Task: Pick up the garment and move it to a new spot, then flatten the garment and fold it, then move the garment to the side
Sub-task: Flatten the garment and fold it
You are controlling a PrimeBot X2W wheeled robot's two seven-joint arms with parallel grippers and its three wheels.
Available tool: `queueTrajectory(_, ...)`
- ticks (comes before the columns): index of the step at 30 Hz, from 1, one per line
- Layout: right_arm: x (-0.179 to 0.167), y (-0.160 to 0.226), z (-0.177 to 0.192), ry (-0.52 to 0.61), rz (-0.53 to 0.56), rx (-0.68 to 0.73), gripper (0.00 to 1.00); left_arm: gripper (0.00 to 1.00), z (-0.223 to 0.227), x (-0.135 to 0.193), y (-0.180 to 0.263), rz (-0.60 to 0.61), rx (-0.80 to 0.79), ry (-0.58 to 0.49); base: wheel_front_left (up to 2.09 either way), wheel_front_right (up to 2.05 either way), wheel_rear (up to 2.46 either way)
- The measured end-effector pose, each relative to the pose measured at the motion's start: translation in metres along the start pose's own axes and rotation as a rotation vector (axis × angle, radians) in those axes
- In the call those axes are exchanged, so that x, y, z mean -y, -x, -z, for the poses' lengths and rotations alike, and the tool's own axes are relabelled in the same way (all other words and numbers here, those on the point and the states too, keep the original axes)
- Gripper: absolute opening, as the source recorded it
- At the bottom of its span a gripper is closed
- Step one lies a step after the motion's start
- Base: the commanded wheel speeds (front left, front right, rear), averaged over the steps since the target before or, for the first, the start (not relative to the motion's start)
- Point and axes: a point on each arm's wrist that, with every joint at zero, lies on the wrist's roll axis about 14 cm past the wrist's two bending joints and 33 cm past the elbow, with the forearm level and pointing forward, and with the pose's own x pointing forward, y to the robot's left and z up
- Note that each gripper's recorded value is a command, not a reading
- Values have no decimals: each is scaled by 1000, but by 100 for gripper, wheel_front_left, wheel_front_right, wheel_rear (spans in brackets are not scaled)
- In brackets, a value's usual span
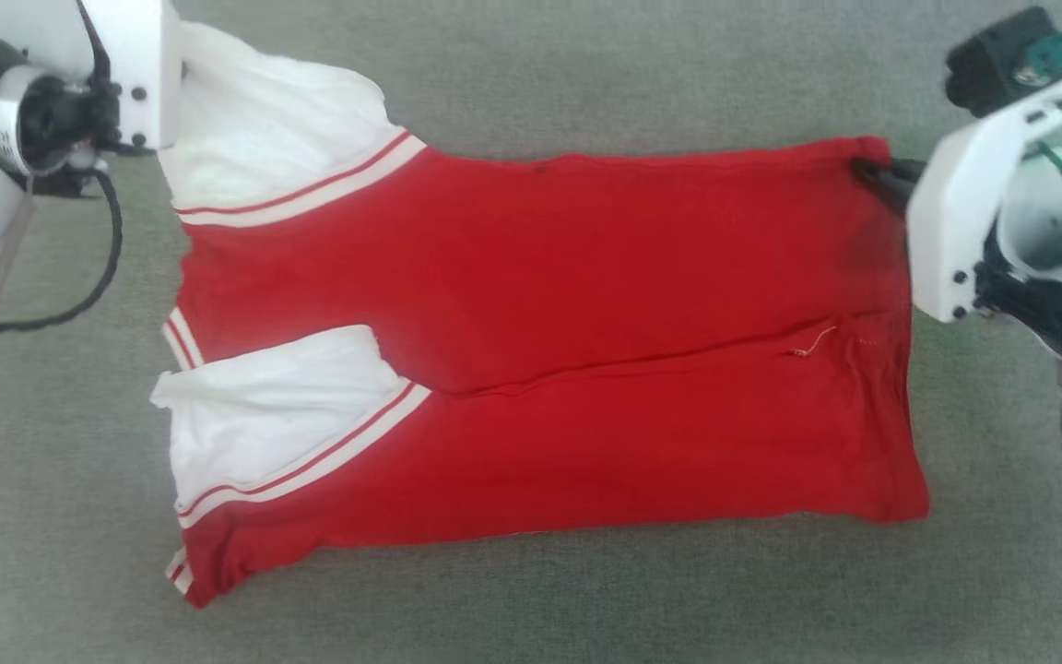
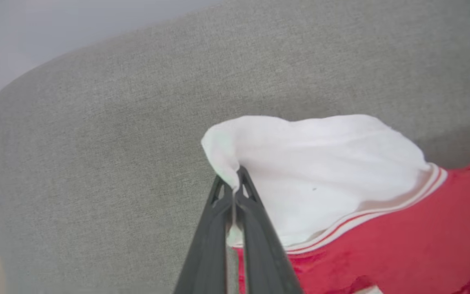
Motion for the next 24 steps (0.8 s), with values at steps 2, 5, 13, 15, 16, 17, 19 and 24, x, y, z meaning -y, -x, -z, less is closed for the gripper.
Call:
queueTrajectory(2, -1, 9, -3, -2, -2, 21, 0, 0, 3, -2, 11, -7, 10, -6, 0, 0, 0)
queueTrajectory(5, -5, 22, -2, 3, -4, 31, 0, 0, 13, -3, 28, -16, 14, -14, 0, 0, 0)
queueTrajectory(13, -16, 53, 26, -35, -6, 1, 0, 0, 79, 10, 71, -34, -43, -15, 0, 0, 0)
queueTrajectory(15, -18, 56, 38, -62, -9, -18, 0, 0, 100, 16, 76, -25, -78, 3, 0, 0, 0)
queueTrajectory(16, -19, 57, 43, -77, -9, -24, 0, 0, 109, 17, 79, -25, -92, 12, 0, 0, 0)
queueTrajectory(17, -19, 58, 48, -93, -7, -31, 0, 0, 118, 20, 80, -21, -104, 20, 0, 0, 0)
queueTrajectory(19, -19, 59, 61, -119, -2, -54, 0, 0, 134, 29, 82, -5, -128, 47, 0, 0, 0)
queueTrajectory(24, -24, 55, 86, -185, -13, -111, 0, 0, 174, 37, 78, 15, -203, 112, 0, 0, 0)
